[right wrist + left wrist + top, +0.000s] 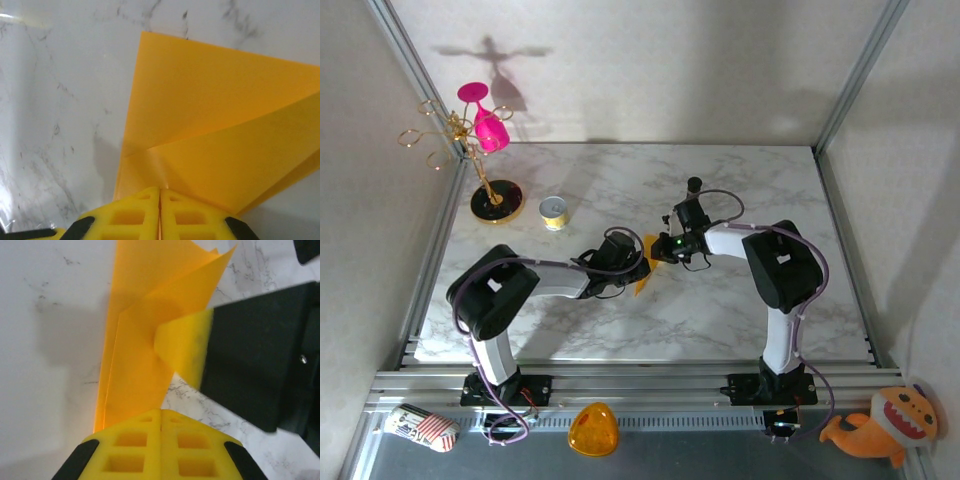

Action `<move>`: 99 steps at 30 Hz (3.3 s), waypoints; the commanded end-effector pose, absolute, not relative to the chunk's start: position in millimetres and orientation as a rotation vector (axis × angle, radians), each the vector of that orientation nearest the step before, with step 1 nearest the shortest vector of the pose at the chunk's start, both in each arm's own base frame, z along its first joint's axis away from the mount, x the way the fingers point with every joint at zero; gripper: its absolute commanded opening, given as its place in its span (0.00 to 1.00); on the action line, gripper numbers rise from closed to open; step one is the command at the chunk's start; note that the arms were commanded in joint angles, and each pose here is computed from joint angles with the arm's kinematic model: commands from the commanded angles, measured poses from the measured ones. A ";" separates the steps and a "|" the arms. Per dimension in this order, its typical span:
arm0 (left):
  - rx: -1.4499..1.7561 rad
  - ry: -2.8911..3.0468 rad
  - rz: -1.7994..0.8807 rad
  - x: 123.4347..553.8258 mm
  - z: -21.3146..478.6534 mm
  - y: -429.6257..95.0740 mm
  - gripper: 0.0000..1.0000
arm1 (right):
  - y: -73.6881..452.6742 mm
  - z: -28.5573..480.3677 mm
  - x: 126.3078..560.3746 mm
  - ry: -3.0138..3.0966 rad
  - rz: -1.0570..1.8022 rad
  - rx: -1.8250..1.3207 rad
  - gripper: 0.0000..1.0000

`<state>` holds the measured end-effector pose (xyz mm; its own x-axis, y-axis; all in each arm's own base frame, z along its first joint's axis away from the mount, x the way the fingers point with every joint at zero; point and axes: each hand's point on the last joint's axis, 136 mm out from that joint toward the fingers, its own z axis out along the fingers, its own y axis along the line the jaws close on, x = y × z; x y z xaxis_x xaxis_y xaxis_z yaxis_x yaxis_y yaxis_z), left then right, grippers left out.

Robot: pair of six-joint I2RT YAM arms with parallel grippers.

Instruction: Fold a paper plane with a square sheet of paper (pick it up from the middle)

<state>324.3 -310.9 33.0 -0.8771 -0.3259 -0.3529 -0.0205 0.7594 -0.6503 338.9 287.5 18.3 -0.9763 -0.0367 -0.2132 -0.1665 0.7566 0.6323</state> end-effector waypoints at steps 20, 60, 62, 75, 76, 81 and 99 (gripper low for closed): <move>-0.344 2.757 -0.623 276.7 -40.8 -258.7 0.00 | 229.0 9.0 425.2 2.673 0.823 0.034 0.11; -0.127 2.566 -1.012 323.6 40.0 -333.2 0.06 | 269.3 -19.9 326.0 2.901 0.879 -0.087 0.10; -0.135 2.593 -0.974 321.9 28.4 -329.1 0.04 | 267.9 -22.2 325.3 2.909 0.872 -0.082 0.10; -0.122 2.766 -0.815 265.9 -21.5 -288.5 0.00 | 260.8 -33.0 328.4 2.946 0.807 -0.056 0.10; -0.111 2.781 -0.809 259.2 -22.8 -286.3 0.00 | 260.3 -33.7 329.2 2.948 0.803 -0.055 0.10; 0.001 2.864 -0.771 221.3 -25.0 -277.9 0.00 | 258.1 -34.1 333.3 2.948 0.785 -0.058 0.10; -0.188 2.454 -0.731 298.0 107.4 -228.3 0.19 | 278.9 72.7 358.4 2.685 0.913 -0.250 0.33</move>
